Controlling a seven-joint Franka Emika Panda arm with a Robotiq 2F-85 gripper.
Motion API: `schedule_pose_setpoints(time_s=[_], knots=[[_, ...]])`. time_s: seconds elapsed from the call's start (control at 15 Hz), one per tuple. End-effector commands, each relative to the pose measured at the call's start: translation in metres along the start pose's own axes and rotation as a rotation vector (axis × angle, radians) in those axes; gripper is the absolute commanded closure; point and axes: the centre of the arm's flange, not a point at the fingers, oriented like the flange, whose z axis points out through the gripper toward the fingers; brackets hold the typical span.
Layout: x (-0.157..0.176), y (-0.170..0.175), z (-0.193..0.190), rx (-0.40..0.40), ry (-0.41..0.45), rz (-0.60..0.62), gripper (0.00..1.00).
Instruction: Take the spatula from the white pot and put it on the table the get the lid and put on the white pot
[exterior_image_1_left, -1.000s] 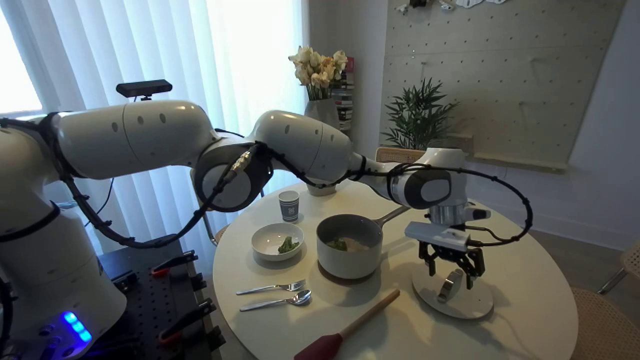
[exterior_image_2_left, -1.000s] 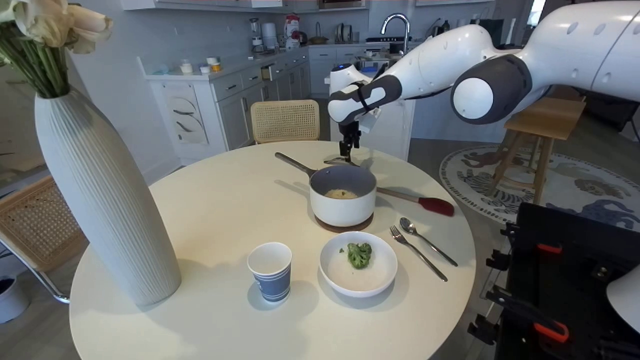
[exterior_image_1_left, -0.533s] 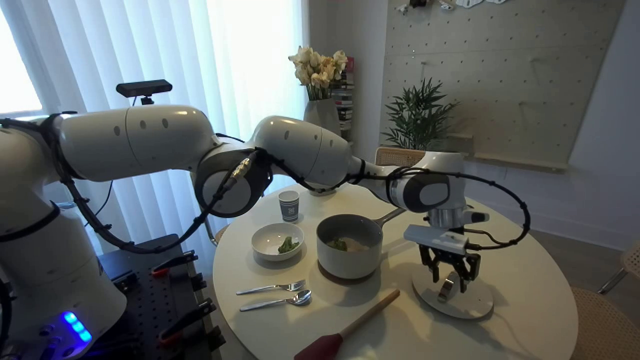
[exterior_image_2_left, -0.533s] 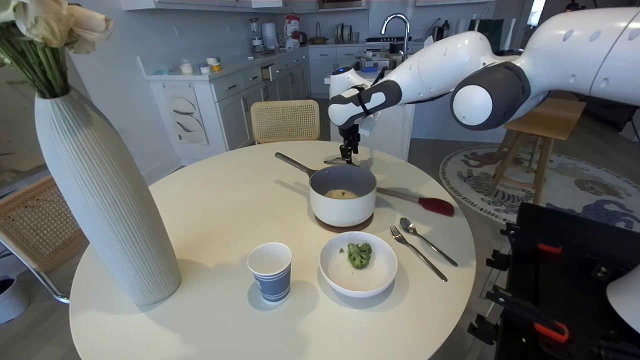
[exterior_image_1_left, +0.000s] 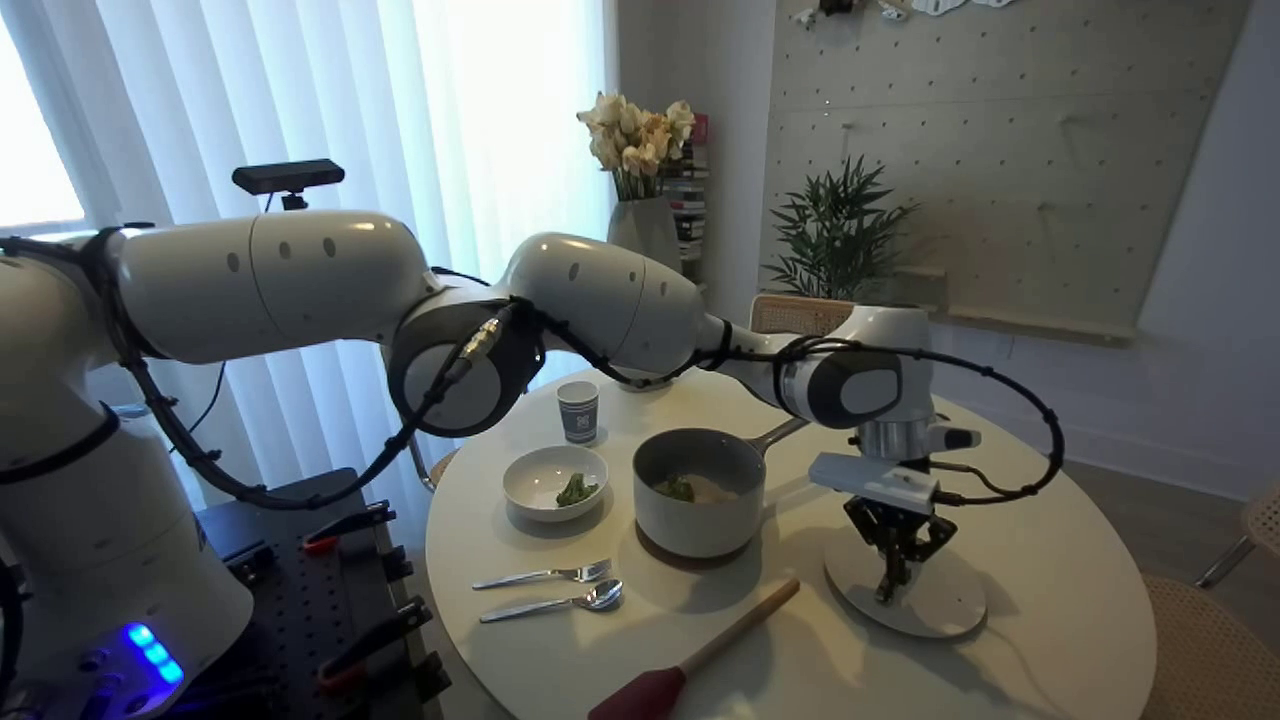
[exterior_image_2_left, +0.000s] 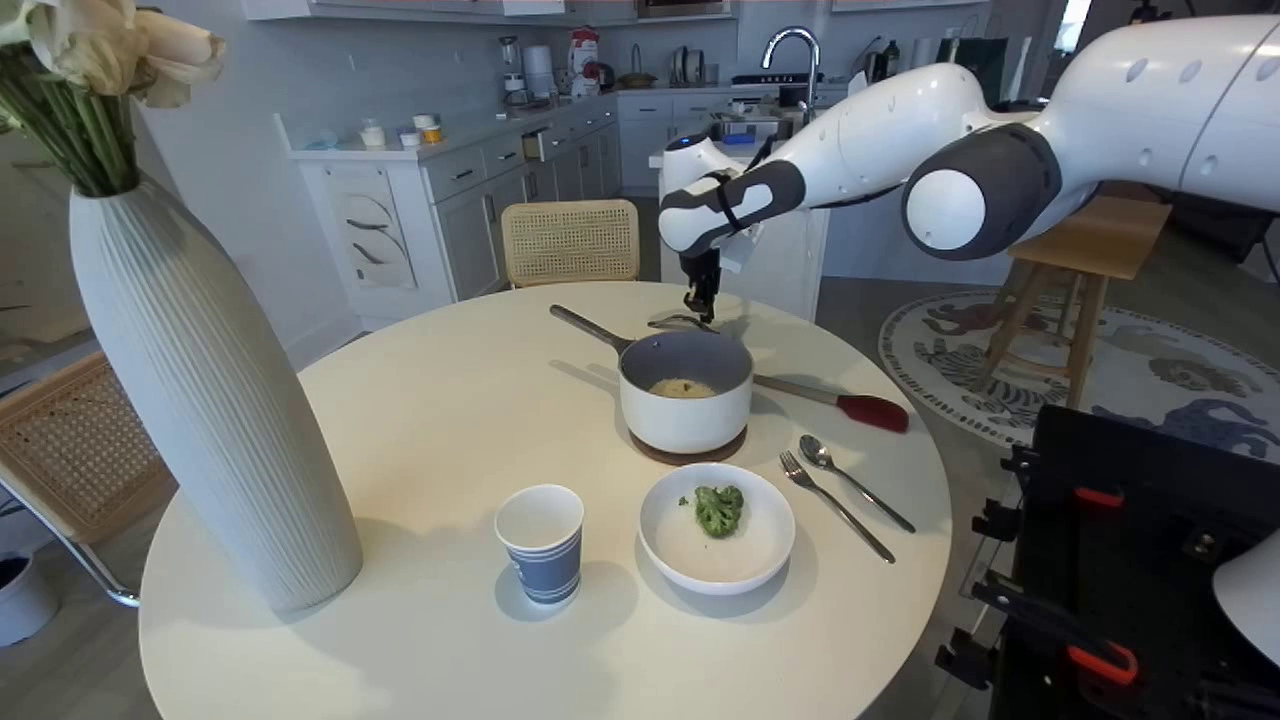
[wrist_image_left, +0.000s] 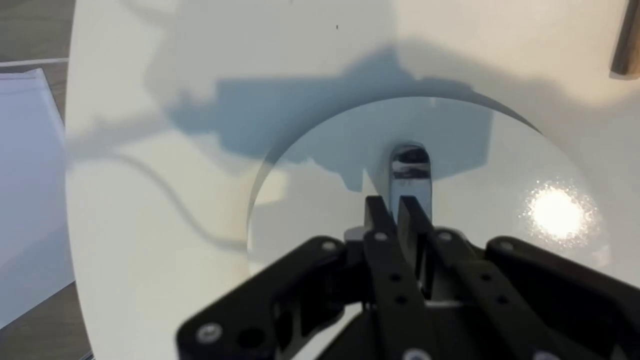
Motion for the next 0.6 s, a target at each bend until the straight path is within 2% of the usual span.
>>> schedule_pose_setpoints(time_s=[0.0, 0.13, 0.33, 0.53], knots=[[0.053, 0.025, 0.02, 0.037, -0.001, -0.03, 0.61], [0.056, 0.024, 0.016, 0.04, 0.003, -0.043, 0.48], [0.053, 0.019, 0.005, 0.049, 0.011, -0.047, 0.24], [0.043, 0.015, -0.02, 0.05, 0.015, -0.047, 0.02]])
